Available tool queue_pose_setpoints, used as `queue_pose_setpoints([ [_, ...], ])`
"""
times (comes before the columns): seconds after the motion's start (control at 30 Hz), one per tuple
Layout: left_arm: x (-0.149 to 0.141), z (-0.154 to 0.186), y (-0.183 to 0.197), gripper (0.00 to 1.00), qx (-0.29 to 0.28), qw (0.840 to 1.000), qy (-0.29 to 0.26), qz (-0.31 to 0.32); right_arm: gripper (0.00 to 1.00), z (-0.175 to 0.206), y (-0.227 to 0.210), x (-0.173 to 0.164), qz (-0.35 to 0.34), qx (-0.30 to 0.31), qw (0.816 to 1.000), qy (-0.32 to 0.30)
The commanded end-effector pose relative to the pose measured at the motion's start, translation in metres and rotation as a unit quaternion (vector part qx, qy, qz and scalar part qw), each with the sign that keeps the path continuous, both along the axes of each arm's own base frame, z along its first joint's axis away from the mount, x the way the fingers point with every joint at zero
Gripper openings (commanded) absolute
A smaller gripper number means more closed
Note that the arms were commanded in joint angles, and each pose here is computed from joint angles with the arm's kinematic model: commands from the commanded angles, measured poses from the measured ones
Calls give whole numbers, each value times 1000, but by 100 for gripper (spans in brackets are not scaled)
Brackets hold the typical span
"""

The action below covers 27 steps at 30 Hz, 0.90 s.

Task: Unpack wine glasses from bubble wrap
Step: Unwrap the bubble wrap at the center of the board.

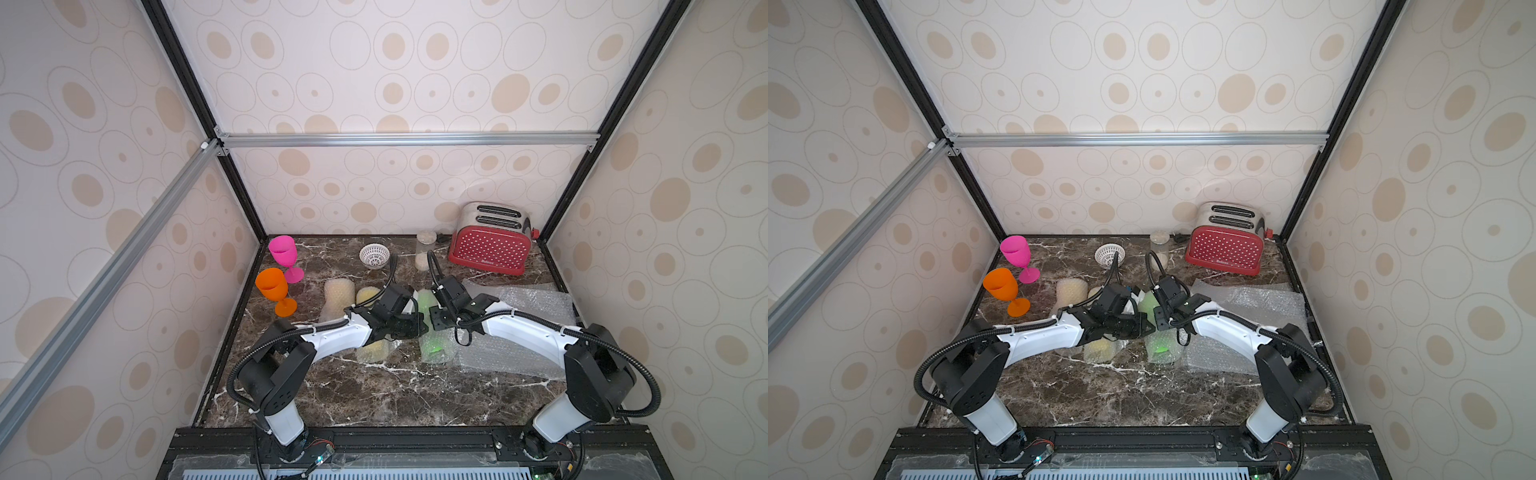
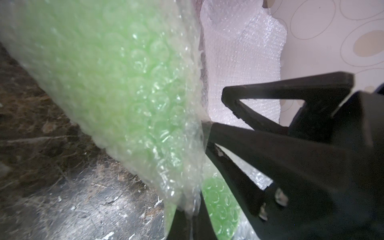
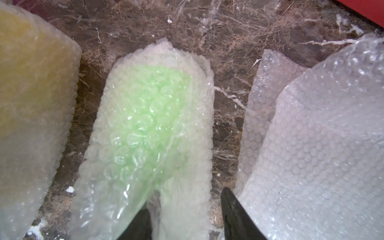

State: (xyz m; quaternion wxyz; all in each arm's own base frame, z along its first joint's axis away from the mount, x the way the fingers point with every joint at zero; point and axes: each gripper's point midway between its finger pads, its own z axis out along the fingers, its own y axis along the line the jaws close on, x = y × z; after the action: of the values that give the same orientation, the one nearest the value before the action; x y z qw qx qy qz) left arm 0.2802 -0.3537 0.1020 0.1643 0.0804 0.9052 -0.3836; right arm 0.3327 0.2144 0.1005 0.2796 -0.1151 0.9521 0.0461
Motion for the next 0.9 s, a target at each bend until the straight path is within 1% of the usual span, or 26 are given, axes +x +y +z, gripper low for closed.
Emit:
queue_pose_setpoints([
  [0.0, -7, 2, -5, 0, 2, 1000, -3, -14, 48, 8, 6, 12, -10, 25, 1000, -9],
  [0.13, -8, -4, -4, 0, 12, 1000, -1, -15, 48, 5, 3, 14, -21, 46, 999, 0],
  [0.27, -9, -4, -4, 0, 13, 1000, -1, -15, 48, 4, -4, 17, -34, 48, 998, 3],
  [0.47, -11, -8, 0, 0, 15, 1000, 2, -12, 48, 0, -15, 19, -54, 69, 996, 17],
  [0.67, -14, -12, 5, 0, 20, 1000, 5, -7, 48, -8, -34, 14, -85, 109, 990, 39],
  [0.77, -15, -14, 7, 0, 23, 1000, 6, -6, 49, -3, -40, 8, -80, 128, 987, 50],
  [0.87, -15, -14, 8, 0, 25, 1000, 4, -4, 54, 4, -49, 2, -77, 154, 983, 63],
])
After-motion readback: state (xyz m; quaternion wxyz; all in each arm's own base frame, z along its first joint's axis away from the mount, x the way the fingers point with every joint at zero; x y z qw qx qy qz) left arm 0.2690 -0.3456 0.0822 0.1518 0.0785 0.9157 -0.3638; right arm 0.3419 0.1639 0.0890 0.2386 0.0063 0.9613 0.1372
